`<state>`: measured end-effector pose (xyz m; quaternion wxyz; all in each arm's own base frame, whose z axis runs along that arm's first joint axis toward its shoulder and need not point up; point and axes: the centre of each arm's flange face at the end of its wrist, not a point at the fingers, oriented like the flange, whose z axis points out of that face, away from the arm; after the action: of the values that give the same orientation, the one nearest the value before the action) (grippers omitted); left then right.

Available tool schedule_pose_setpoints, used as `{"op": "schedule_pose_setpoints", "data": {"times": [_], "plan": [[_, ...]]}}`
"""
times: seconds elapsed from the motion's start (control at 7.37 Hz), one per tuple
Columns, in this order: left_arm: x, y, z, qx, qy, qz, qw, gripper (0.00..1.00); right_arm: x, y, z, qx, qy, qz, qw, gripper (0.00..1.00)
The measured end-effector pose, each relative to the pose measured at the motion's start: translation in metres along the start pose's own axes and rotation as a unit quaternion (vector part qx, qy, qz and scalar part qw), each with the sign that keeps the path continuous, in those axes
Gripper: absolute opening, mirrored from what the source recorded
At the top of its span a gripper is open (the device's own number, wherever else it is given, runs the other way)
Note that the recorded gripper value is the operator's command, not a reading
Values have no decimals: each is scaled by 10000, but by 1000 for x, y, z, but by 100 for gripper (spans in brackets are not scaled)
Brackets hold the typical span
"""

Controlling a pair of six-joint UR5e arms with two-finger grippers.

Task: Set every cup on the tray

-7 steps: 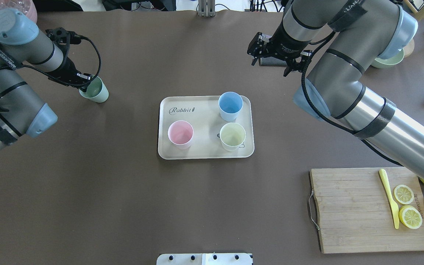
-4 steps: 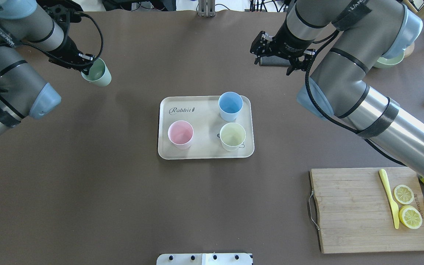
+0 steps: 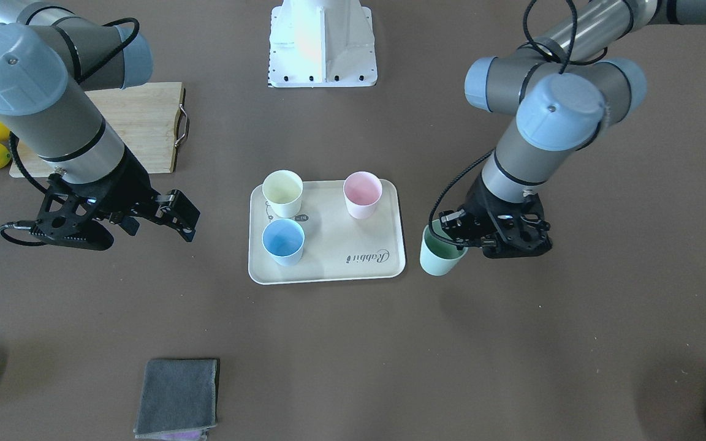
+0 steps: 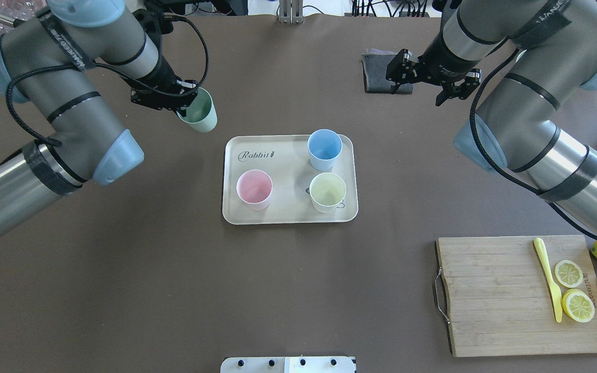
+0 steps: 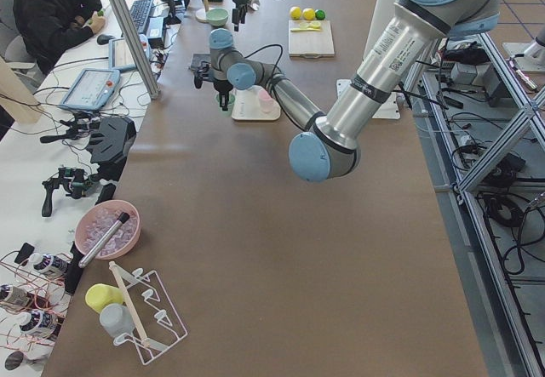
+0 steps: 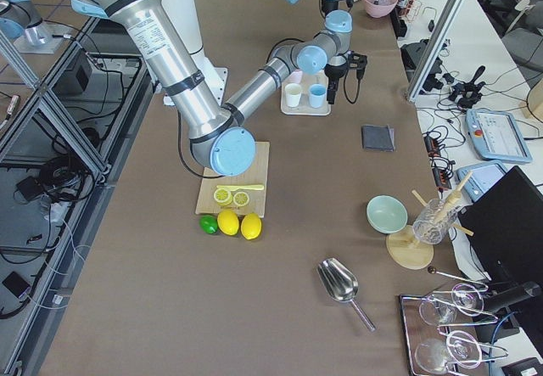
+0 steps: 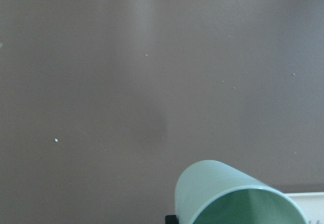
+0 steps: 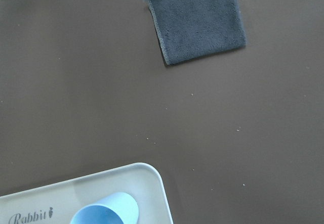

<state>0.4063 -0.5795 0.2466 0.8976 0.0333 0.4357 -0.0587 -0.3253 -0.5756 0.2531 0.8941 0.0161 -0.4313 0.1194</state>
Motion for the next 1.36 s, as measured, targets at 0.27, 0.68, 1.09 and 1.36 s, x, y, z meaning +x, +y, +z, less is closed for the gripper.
{"op": "schedule_pose_setpoints", "data": {"times": [0.27,0.68,1.09,1.36], "plan": [[54,46,26,-33,2,-178,9998,0,9,-2,1,10,41,-14,10000,100],[91,64,58,15,-157,-290,9995,0,11,-2,2,11,51,-12,10000,100],[93,59,74,70,-270,-311,9991,33,11,-2,2,16,61,-10,10000,100],[91,60,78,66,-274,-309,9991,74,11,-2,3,20,64,-12,10000,100]]}}
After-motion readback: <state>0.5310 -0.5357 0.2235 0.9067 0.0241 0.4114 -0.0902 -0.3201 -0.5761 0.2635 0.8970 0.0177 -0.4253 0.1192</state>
